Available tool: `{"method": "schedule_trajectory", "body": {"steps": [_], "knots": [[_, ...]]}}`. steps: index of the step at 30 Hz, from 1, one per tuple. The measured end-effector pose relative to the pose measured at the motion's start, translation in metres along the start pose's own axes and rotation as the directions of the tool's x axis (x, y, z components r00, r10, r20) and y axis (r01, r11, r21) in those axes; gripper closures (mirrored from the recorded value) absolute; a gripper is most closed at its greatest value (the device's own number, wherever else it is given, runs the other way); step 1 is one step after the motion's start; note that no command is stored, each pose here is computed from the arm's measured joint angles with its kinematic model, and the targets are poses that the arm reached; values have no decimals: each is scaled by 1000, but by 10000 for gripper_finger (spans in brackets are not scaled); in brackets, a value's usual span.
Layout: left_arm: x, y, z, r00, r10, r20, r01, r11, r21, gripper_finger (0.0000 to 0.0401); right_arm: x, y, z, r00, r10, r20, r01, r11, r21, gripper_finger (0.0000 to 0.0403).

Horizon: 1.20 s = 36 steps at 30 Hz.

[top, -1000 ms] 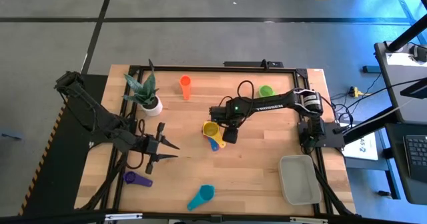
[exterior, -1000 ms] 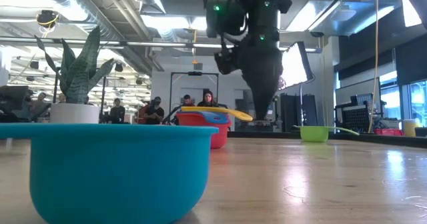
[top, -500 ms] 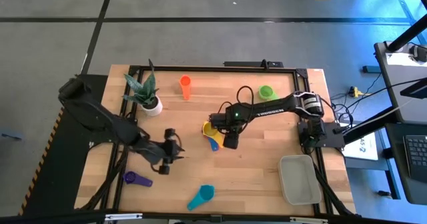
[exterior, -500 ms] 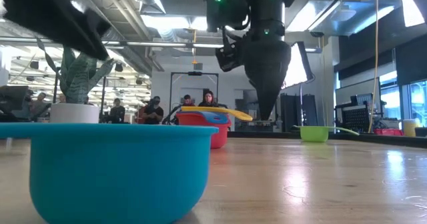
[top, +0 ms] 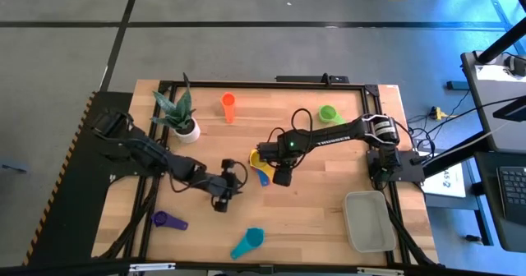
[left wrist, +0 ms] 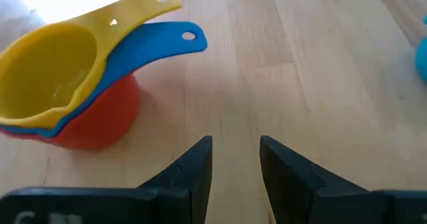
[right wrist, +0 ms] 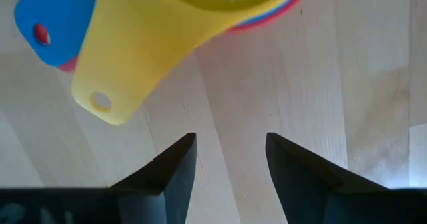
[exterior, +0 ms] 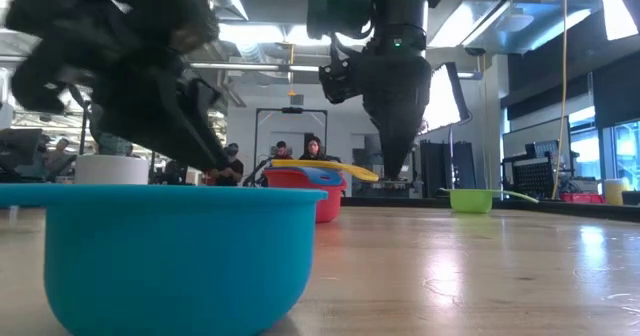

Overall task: Nest measuring cups in basket
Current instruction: Stack the yellow measuring cup on top of the dark blue measuring cup

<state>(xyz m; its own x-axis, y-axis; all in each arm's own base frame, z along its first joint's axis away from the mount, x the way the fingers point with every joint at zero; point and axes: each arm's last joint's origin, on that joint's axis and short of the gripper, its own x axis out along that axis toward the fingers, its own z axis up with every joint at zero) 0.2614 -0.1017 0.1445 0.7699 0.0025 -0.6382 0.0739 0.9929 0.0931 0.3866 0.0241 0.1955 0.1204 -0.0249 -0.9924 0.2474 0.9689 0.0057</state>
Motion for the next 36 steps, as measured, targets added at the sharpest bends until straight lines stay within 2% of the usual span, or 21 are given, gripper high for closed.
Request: {"method": "schedule_trajectory", "body": {"steps": [4,10,20,30,36], "knots": [[12,8,2,998,-51,35,52,999,-16,282,0,1,3,999,19,30,-19,1000,7,220],[26,17,3,998,-53,25,53,998,-25,282,0,1,3,999,20,32,-20,1000,9,220],[48,14,24,997,-69,44,67,997,36,282,-1,10,5,996,44,76,-45,999,8,220],[51,22,30,997,-53,51,51,998,37,282,-1,20,5,992,76,103,-74,997,-21,220],[47,17,30,997,-70,35,68,997,44,282,-3,18,2,996,36,86,-33,999,-35,220]]}}
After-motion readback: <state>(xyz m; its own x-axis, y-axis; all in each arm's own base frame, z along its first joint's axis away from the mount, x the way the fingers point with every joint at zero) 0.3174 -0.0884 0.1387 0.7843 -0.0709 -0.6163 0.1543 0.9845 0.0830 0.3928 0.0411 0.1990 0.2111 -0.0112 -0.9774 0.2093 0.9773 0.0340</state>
